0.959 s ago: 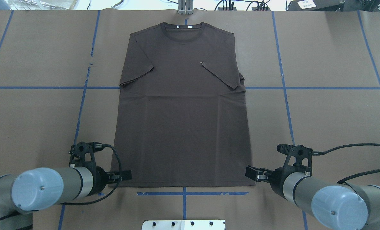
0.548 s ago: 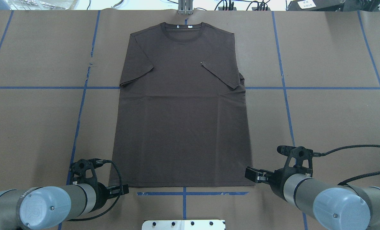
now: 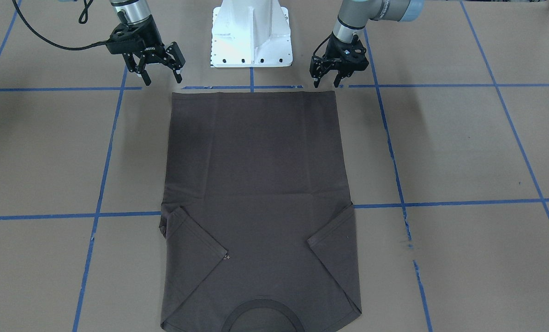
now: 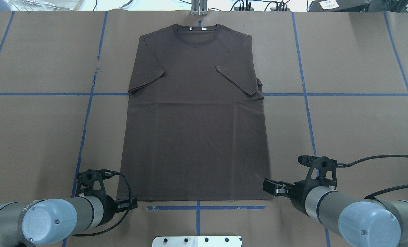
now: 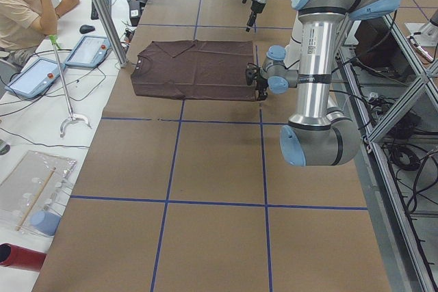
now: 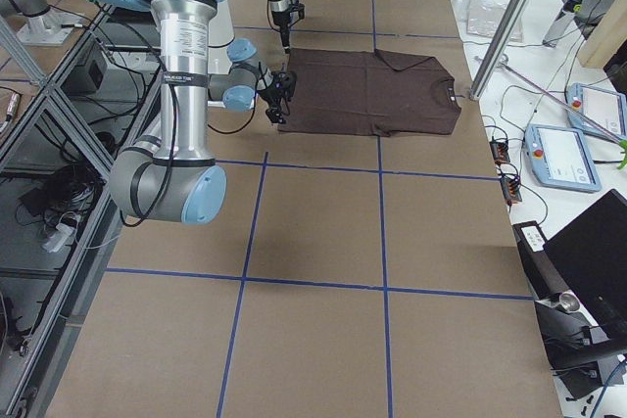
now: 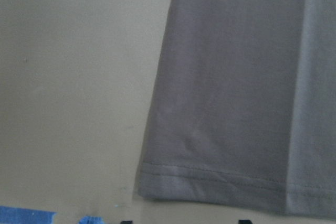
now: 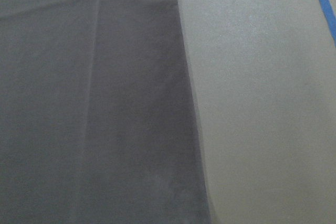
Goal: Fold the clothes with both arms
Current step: 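Pinch the hem corners with both grippers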
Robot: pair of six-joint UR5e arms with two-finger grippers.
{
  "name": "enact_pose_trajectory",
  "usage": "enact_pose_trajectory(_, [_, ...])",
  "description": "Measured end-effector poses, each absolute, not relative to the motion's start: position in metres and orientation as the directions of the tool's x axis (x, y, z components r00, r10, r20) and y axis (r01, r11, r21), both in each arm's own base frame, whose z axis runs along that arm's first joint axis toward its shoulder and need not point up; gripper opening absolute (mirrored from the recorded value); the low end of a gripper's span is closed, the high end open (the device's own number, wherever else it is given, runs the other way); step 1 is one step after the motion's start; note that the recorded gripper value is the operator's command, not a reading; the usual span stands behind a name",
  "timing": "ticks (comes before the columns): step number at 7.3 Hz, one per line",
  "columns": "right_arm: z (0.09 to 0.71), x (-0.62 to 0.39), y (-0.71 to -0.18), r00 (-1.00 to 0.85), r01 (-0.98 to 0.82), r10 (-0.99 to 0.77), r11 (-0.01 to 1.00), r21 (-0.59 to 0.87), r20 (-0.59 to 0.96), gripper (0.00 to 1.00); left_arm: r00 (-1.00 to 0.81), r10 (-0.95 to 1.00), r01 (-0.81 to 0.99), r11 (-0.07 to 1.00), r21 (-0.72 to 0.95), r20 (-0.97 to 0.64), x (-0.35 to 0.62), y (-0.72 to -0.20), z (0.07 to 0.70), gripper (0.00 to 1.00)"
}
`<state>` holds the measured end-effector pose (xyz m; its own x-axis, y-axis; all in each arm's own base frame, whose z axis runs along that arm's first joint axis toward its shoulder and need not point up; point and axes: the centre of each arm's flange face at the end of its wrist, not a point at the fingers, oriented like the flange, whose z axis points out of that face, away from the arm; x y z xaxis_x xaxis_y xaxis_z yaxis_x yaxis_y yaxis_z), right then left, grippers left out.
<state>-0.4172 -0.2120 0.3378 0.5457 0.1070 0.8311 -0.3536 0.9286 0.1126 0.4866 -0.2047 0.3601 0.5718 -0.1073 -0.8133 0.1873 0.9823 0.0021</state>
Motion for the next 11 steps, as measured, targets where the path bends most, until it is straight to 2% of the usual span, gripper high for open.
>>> enact_pose_trajectory(11, [0.333,-0.415,-0.212,0.538,-0.356,0.106,0.928,0.111,0.836,1.0,0.596,-0.047,0.168,0.983,0.067,-0.802,0.486,-0.221,0.369,0.65])
